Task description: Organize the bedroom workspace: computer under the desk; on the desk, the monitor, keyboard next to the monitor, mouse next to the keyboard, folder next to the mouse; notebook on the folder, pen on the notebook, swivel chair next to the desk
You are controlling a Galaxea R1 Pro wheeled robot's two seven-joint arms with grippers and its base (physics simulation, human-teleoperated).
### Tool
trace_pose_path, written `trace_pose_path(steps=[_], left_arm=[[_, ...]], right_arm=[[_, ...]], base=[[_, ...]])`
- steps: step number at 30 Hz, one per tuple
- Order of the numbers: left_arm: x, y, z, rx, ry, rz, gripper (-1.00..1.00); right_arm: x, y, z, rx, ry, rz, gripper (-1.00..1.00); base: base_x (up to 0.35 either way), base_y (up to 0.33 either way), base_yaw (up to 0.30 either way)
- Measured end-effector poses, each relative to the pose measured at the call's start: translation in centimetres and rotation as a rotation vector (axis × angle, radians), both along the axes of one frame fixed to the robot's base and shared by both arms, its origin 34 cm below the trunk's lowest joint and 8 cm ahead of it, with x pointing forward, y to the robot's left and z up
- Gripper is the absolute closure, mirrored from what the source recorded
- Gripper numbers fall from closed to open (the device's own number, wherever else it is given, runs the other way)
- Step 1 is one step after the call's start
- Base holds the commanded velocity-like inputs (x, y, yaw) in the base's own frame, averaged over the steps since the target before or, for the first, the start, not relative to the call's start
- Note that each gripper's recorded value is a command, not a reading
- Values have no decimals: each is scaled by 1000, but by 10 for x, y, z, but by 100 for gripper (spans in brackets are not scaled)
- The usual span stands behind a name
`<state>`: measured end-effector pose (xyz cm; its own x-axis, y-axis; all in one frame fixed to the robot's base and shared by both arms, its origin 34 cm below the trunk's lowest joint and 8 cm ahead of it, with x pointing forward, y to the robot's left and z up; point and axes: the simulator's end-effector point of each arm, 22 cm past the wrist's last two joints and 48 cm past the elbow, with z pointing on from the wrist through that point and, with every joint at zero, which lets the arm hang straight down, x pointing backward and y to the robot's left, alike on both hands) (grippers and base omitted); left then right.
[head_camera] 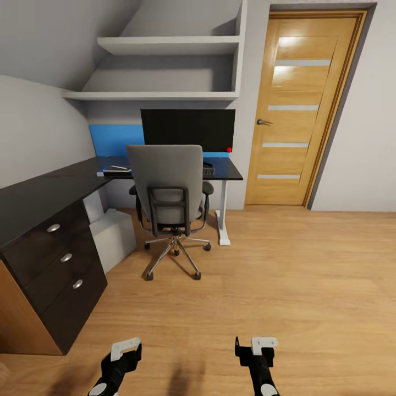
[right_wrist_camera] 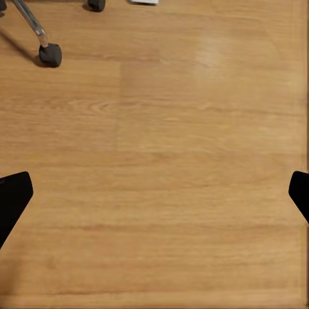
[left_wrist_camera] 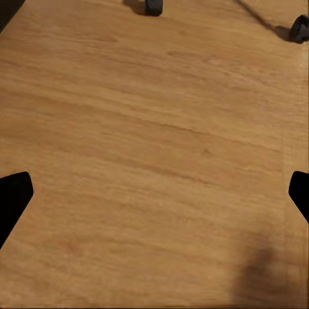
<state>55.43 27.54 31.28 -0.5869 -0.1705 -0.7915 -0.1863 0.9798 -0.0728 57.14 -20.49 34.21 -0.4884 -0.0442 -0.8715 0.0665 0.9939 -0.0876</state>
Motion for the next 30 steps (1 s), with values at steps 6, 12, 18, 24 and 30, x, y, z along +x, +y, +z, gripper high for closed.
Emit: trace_pose_path(steps=[6, 12, 18, 24, 30], left_arm=[[-11, 10, 1, -17, 29, 49, -100], [-22, 19, 6, -9, 41, 75, -100], [-31, 27, 12, -2, 57, 104, -100], [-42, 39, 19, -3, 58, 155, -100], [-48, 51, 30, 2, 48, 196, -100]], right_arm=[[-2, -3, 9, -6, 10, -1, -100], [-11, -8, 12, -14, 27, -5, -100], [-11, -11, 24, -16, 15, -7, -100], [-18, -15, 29, -24, 40, -8, -100], [-20, -16, 38, -28, 55, -5, -100]], base=[[0, 0, 0], [0, 0, 0], [0, 0, 0], [0, 0, 0], [0, 0, 0]])
